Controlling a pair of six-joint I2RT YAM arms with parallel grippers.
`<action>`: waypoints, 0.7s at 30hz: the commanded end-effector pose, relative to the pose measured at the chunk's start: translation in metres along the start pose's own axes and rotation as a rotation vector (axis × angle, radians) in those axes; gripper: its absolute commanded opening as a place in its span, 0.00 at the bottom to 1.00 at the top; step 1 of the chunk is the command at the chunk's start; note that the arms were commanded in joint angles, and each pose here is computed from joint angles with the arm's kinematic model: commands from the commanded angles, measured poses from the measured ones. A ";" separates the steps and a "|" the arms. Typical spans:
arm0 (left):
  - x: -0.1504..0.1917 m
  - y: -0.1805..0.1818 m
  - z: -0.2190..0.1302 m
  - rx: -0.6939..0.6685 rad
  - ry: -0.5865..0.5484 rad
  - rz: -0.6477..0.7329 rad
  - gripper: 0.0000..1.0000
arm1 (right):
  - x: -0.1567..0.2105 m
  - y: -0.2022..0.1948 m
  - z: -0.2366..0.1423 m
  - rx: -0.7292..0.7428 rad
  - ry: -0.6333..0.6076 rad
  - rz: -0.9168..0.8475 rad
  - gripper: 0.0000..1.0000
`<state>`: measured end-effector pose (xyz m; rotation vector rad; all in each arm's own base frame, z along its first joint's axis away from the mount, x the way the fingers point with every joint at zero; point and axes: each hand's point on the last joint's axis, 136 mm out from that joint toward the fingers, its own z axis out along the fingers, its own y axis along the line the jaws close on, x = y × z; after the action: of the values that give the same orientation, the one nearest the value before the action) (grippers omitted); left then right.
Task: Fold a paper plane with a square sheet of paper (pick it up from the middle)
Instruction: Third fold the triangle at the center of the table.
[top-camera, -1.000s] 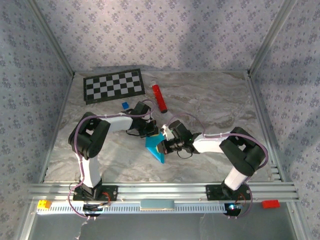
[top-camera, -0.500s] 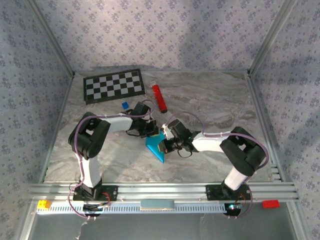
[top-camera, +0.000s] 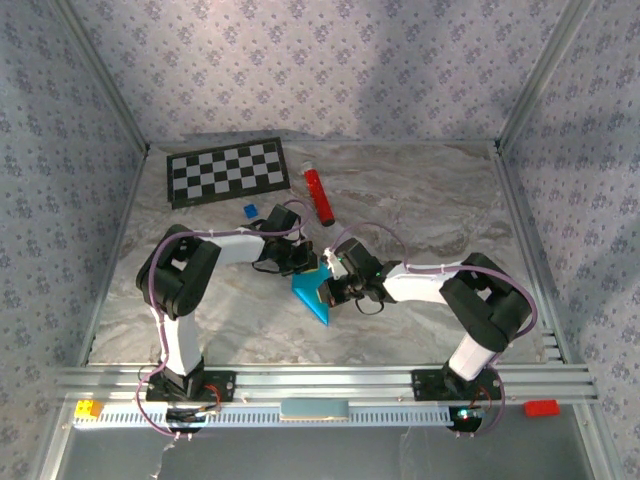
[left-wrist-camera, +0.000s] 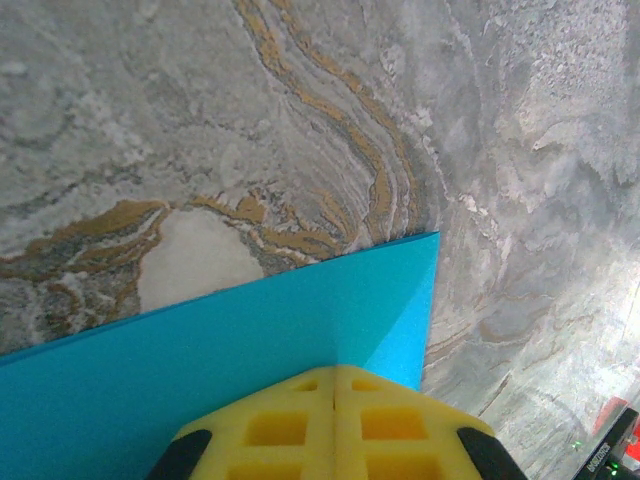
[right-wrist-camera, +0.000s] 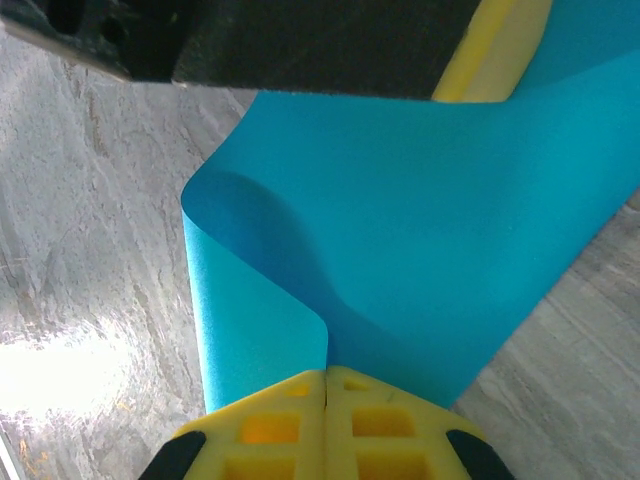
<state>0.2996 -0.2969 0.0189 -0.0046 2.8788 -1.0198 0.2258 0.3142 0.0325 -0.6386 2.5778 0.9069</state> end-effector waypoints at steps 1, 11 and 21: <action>0.022 0.033 0.007 -0.119 0.052 -0.049 0.01 | 0.000 -0.005 0.003 0.027 0.014 -0.013 0.00; 0.024 0.036 0.009 -0.123 0.054 -0.058 0.01 | -0.001 -0.008 0.006 0.042 0.009 -0.014 0.00; 0.024 0.036 0.008 -0.126 0.049 -0.059 0.01 | -0.003 -0.009 0.004 0.047 0.008 -0.017 0.00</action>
<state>0.2994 -0.2967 0.0188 -0.0138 2.8798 -1.0209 0.2292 0.3124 0.0263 -0.6348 2.5878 0.8708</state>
